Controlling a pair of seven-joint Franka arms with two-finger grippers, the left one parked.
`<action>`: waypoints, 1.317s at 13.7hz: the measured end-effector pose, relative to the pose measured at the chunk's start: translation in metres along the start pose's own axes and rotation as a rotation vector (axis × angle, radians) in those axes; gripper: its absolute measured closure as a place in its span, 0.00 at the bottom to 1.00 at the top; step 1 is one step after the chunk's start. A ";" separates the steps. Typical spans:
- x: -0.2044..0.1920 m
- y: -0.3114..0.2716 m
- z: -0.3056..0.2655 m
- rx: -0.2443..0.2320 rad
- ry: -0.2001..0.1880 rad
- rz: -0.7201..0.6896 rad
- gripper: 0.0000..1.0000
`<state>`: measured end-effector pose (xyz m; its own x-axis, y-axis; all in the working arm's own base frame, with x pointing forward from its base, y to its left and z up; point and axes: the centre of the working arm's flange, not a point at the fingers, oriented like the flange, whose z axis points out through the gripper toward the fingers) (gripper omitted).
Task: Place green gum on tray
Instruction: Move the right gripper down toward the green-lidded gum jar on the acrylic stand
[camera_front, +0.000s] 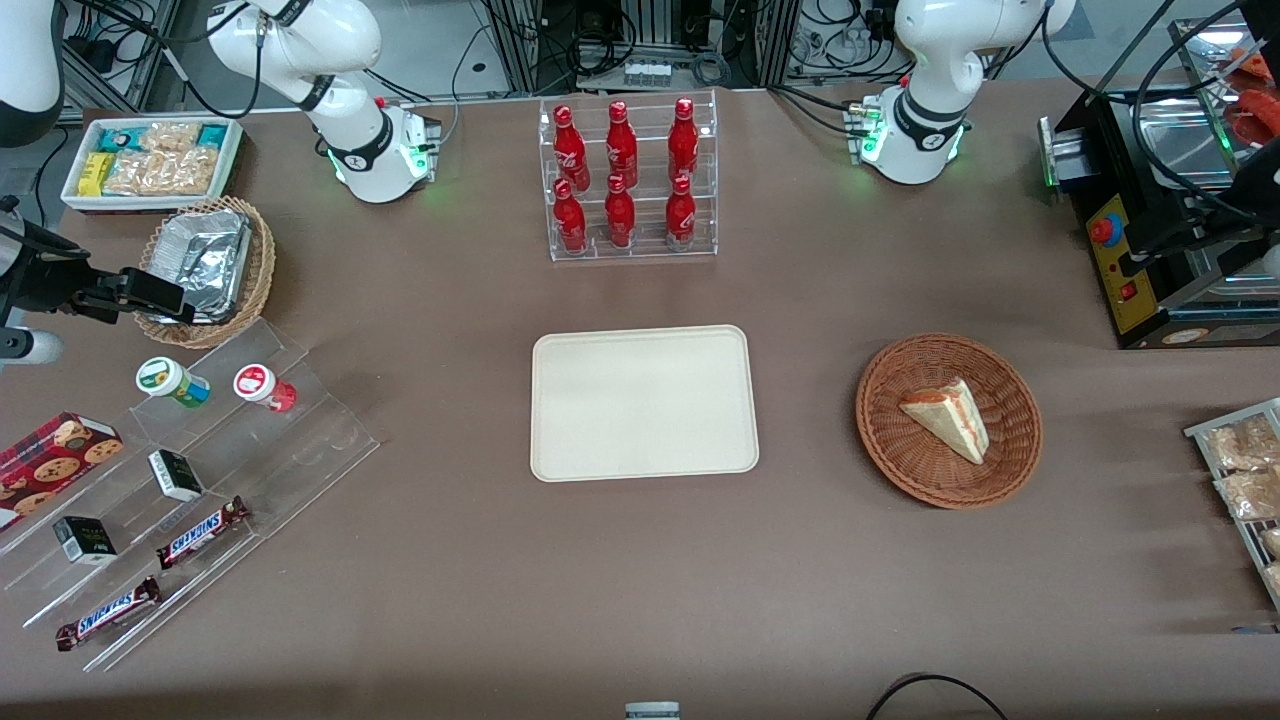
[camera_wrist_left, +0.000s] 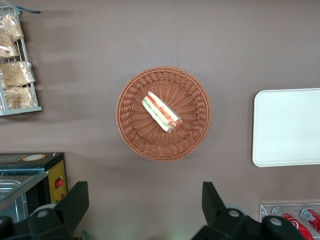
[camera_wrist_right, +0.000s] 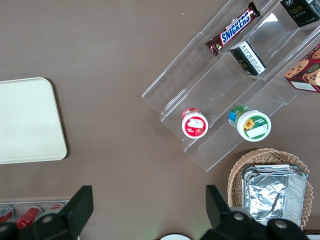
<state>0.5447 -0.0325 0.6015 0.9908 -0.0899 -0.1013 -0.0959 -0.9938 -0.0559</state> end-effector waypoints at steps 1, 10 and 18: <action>0.000 0.002 -0.001 -0.015 0.002 0.001 0.00; 0.003 0.026 0.025 -0.074 -0.013 -0.050 0.00; 0.002 0.134 0.124 -0.044 0.045 -0.575 0.00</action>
<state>0.5224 -0.1578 0.4704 0.8856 0.4638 -0.0244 0.4624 -0.8854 -0.0484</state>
